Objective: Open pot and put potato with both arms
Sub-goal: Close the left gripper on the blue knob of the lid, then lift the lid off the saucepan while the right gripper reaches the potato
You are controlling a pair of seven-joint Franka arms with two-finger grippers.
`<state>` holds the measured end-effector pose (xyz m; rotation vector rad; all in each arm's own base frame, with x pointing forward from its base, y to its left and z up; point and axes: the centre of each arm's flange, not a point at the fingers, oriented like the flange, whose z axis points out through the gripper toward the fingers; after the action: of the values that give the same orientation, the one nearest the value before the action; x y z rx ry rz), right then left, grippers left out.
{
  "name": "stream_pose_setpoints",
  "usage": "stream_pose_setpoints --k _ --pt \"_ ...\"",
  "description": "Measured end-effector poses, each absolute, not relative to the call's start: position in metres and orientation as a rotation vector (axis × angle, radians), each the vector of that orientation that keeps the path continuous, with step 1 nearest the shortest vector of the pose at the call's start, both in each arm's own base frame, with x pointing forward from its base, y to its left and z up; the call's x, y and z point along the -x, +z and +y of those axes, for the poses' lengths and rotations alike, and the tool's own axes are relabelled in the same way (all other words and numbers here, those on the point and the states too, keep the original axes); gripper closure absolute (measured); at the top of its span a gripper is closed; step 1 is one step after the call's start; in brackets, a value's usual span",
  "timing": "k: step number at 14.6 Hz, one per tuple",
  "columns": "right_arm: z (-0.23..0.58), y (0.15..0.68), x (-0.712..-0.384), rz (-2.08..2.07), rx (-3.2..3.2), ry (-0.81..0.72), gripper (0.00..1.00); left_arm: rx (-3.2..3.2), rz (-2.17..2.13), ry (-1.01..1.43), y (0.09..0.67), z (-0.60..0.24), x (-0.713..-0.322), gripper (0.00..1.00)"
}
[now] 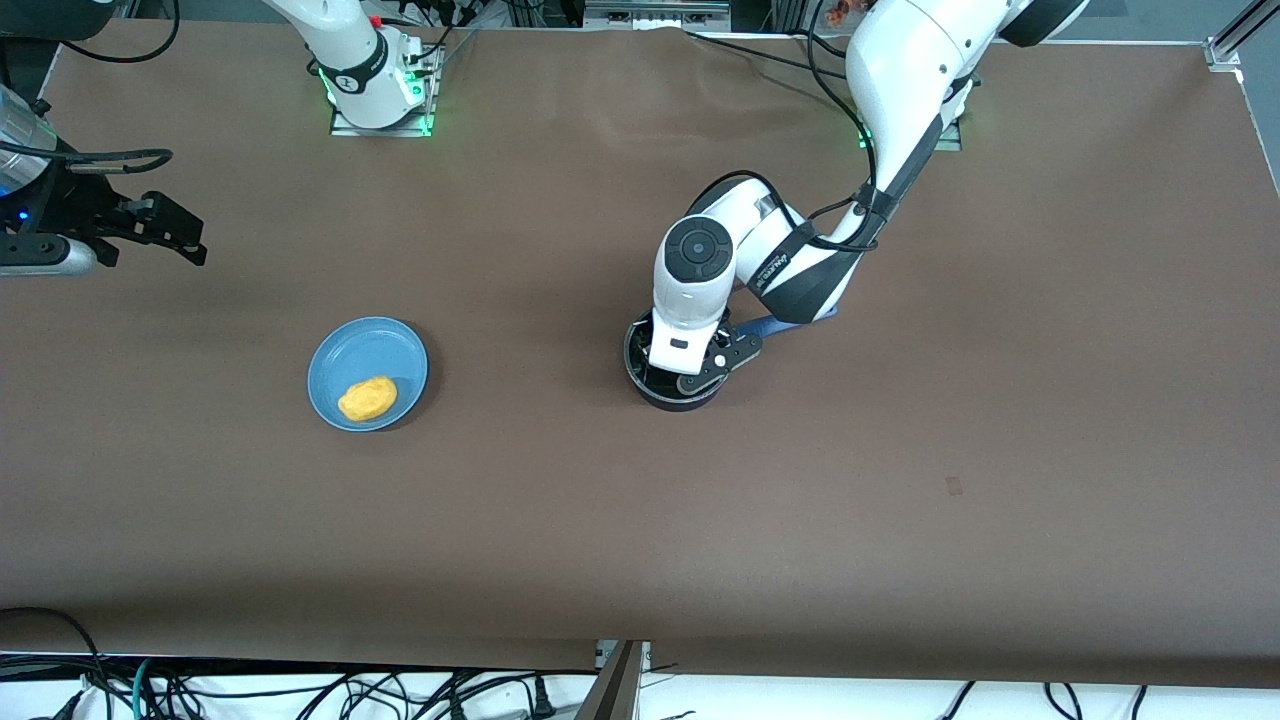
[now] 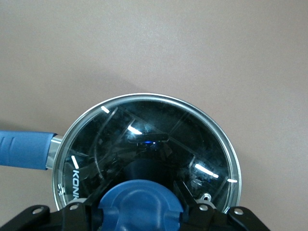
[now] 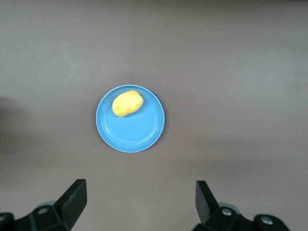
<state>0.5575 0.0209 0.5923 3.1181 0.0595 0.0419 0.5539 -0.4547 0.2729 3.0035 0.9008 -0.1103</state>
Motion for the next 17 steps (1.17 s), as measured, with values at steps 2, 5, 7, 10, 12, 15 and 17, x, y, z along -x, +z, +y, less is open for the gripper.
stream_pose_setpoints --k 2,5,7,10,12,15,17 --pt "0.021 0.592 -0.557 0.059 -3.118 0.042 0.0 -3.004 0.9 -0.111 0.272 -0.455 -0.554 0.45" --pt "0.021 0.592 -0.557 0.058 -3.118 0.042 0.0 -3.004 0.901 -0.111 0.272 -0.455 -0.554 0.46" --pt "0.021 0.592 -0.557 0.058 -3.118 0.042 0.0 -3.004 0.901 -0.111 0.272 -0.455 -0.554 0.46" --pt "0.021 0.592 -0.557 0.058 -3.118 0.042 0.0 -3.002 0.904 -0.109 0.273 -0.454 -0.555 0.47" --pt "0.021 0.592 -0.557 0.058 -3.118 0.042 0.0 -2.998 0.906 -0.104 0.275 -0.453 -0.556 0.47" --pt "0.021 0.592 -0.557 0.058 -3.118 0.042 0.0 -2.978 0.914 -0.076 0.288 -0.451 -0.563 0.48" --pt "0.021 0.592 -0.557 0.058 -3.118 0.042 0.0 -2.958 0.926 -0.05 0.302 -0.446 -0.57 0.49"
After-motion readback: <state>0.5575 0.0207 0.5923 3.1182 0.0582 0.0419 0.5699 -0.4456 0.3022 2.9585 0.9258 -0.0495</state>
